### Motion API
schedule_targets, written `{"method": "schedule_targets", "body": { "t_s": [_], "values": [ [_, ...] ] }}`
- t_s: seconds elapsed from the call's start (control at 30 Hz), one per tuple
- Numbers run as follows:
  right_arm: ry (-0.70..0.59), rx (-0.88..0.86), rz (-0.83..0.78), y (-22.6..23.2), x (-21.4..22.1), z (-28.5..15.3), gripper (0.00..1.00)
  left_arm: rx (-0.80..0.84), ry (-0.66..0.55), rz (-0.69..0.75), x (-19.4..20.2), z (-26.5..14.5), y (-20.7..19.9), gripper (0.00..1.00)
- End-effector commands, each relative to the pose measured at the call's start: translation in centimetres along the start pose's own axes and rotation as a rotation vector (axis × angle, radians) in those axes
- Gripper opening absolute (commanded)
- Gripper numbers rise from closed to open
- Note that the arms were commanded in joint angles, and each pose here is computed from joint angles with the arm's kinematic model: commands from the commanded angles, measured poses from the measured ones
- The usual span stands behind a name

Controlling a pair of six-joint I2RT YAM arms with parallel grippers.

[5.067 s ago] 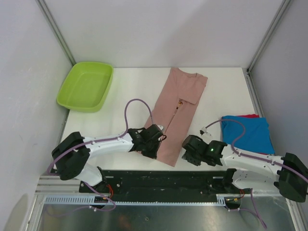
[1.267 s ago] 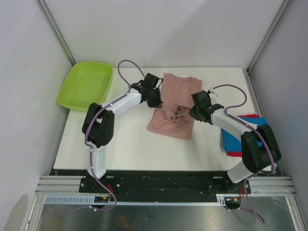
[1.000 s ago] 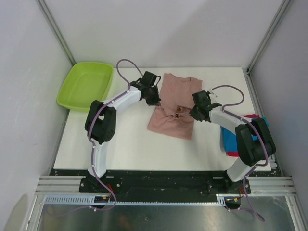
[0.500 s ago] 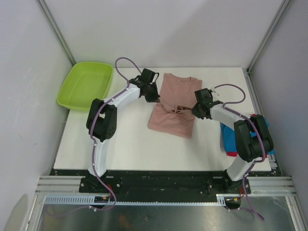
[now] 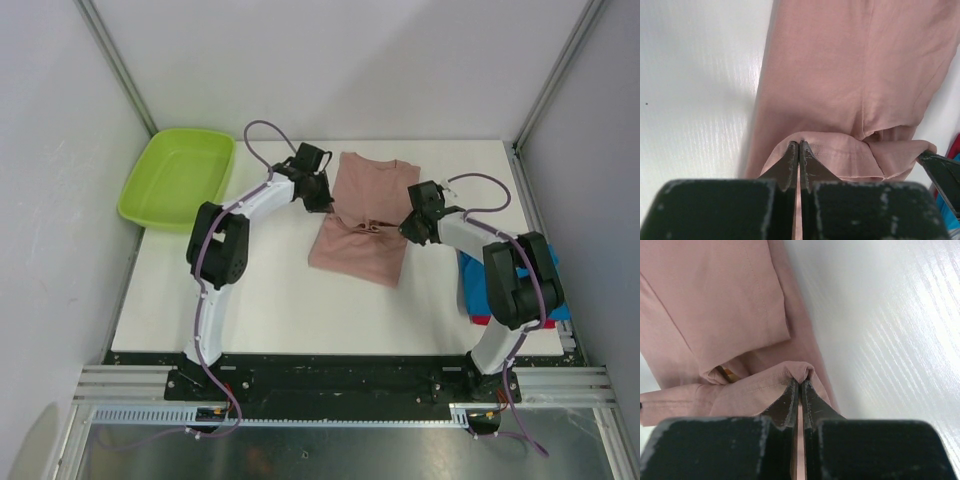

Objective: Fold and stack the t-shirts
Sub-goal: Fold the folded rectangular tshirt in 1/3 of the way

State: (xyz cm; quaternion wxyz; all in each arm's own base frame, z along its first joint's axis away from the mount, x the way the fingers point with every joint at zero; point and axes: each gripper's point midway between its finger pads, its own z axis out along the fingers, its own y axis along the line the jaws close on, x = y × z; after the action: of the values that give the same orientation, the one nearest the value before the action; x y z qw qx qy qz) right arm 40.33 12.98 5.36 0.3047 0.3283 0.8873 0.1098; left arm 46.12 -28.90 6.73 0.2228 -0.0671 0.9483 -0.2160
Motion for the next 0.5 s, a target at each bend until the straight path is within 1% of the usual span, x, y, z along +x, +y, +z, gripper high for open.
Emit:
{"method": "schedule_targets", "body": {
  "t_s": [0.0,0.1,0.13,0.2,0.27,0.3,0.37,0.4,0.43,0.47],
  "values": [
    [-0.034,-0.037,-0.008,1.5,-1.8,0.4,0.0,0.04,-0.061,0.016,-2.5,-0.6,-1.2,0.0],
    [-0.036,-0.038,-0.022,1.7,-2.1,0.7,0.01,0.032,-0.063,0.012,-2.6,-0.4,-0.9,0.0],
    [-0.039,-0.037,-0.026,1.7,-2.2,0.7,0.03,0.033,-0.064,0.012,-2.7,-0.4,-0.9,0.0],
    [-0.051,-0.036,-0.035,1.7,-2.8,0.6,0.12,0.043,-0.062,0.02,-2.9,-0.3,-0.9,0.06],
    [-0.053,-0.042,-0.048,1.7,-3.4,0.5,0.28,0.06,-0.067,0.031,-3.4,-0.4,-1.0,0.21],
    [-0.053,-0.045,-0.055,1.8,-3.8,0.4,0.36,0.069,-0.071,0.04,-3.6,-0.5,-1.1,0.31],
    [-0.063,-0.052,-0.083,2.1,-4.6,-0.1,0.51,0.074,-0.096,0.062,-4.5,-1.2,-1.1,0.55],
    [-0.07,-0.05,-0.099,2.1,-5.0,-0.5,0.56,0.066,-0.111,0.076,-4.8,-1.6,-0.9,0.63],
    [-0.075,-0.046,-0.115,2.2,-5.4,-0.9,0.58,0.059,-0.125,0.088,-5.1,-2.2,-0.8,0.67],
    [-0.079,-0.045,-0.128,2.2,-5.7,-1.3,0.59,0.053,-0.134,0.096,-5.2,-2.6,-0.7,0.69]
  ]
}}
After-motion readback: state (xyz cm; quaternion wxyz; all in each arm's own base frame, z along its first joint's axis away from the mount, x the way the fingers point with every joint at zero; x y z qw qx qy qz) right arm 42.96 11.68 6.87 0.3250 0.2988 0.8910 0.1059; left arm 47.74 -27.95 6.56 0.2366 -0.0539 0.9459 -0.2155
